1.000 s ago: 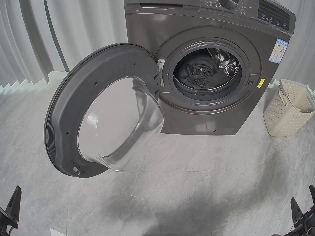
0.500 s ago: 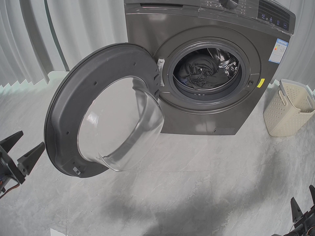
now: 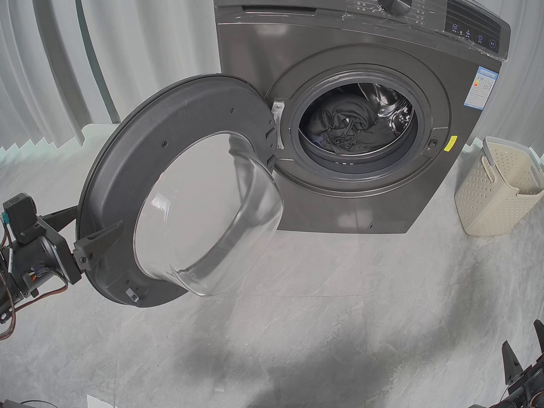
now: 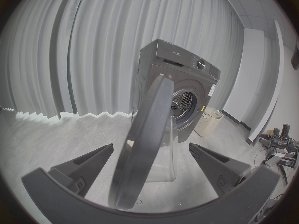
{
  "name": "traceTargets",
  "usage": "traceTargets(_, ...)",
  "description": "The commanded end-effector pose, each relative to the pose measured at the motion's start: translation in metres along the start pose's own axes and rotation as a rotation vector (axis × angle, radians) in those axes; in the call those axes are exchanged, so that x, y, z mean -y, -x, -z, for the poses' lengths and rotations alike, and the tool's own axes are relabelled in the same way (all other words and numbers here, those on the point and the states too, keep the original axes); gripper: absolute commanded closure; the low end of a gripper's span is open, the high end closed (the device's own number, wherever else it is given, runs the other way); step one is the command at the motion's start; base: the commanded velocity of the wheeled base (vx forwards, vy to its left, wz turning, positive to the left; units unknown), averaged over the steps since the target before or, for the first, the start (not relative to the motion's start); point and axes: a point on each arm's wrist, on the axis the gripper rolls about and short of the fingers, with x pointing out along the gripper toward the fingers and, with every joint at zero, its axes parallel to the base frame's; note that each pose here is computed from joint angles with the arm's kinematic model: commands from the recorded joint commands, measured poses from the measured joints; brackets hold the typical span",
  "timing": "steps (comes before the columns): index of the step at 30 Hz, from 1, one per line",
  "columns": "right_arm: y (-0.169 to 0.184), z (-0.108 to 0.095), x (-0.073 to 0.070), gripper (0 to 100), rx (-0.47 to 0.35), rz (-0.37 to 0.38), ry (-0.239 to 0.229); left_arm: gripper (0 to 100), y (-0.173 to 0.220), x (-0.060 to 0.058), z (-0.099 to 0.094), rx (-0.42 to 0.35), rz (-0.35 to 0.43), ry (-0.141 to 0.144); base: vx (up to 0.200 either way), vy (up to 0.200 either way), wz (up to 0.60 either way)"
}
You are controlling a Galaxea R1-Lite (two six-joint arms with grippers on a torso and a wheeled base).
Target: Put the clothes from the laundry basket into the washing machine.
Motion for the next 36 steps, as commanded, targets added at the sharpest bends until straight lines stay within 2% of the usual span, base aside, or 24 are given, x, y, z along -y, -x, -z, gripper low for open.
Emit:
traceTargets(1, -0.001, 0.005, 0.000, 0, -0.012, -0.001, 0.000, 0, -0.008, 0.023, 0.006, -0.032, 0.153, -0.004, 0.000, 0.000, 0.00)
traceTargets(4, -0.001, 0.005, 0.000, 0, -0.012, -0.001, 0.000, 0, 0.000, 0.038, 0.007, -0.020, 0.246, -0.013, 0.000, 0.000, 0.00)
traceTargets(6, -0.001, 0.005, 0.000, 0, -0.010, -0.001, 0.000, 0, 0.004, 0.044, 0.008, -0.015, 0.284, -0.004, 0.000, 0.000, 0.00)
traceTargets(11, -0.001, 0.005, 0.000, 0, -0.010, 0.002, 0.000, 0, 0.015, 0.048, 0.010, -0.004, 0.322, 0.015, 0.000, 0.000, 0.00)
traceTargets(15, -0.001, 0.005, 0.000, 0, -0.010, 0.001, 0.000, 0, 0.016, 0.047, 0.011, -0.002, 0.308, 0.017, 0.000, 0.000, 0.00)
traceTargets(19, -0.001, 0.005, 0.000, 0, -0.010, 0.001, 0.000, 0, 0.017, 0.042, 0.005, 0.030, 0.270, 0.020, 0.000, 0.000, 0.00)
traceTargets(20, -0.001, 0.005, 0.000, 0, -0.010, 0.001, 0.000, 0, 0.020, 0.036, 0.001, 0.065, 0.219, 0.016, 0.000, 0.000, 0.00)
traceTargets(23, -0.001, 0.005, 0.000, 0, -0.010, 0.001, 0.000, 0, 0.026, 0.027, -0.004, 0.119, 0.146, 0.007, 0.000, 0.000, 0.00)
traceTargets(26, -0.001, 0.005, 0.000, 0, -0.010, 0.001, 0.000, 0, 0.029, 0.022, -0.004, 0.123, 0.106, 0.006, 0.000, 0.000, 0.00)
traceTargets(27, -0.001, 0.005, 0.000, 0, -0.012, 0.001, 0.000, 0, 0.029, 0.015, -0.002, 0.114, 0.053, 0.009, 0.000, 0.000, 0.00)
traceTargets(29, -0.001, 0.005, 0.000, 0, -0.012, 0.002, 0.000, 0, 0.028, 0.008, 0.002, 0.090, 0.008, 0.014, 0.000, 0.000, 0.00)
traceTargets(30, -0.001, 0.005, 0.000, 0, -0.012, 0.002, 0.000, 0, 0.028, 0.008, 0.002, 0.090, 0.008, 0.014, 0.000, 0.000, 0.00)
traceTargets(32, -0.001, 0.005, 0.000, 0, -0.012, 0.001, 0.000, 0, 0.018, 0.003, 0.012, 0.040, -0.011, 0.026, 0.000, 0.000, 0.00)
traceTargets(36, -0.001, 0.005, 0.000, 0, -0.012, -0.002, 0.000, 0, 0.006, 0.002, 0.019, -0.020, 0.006, 0.035, 0.000, 0.000, 0.00)
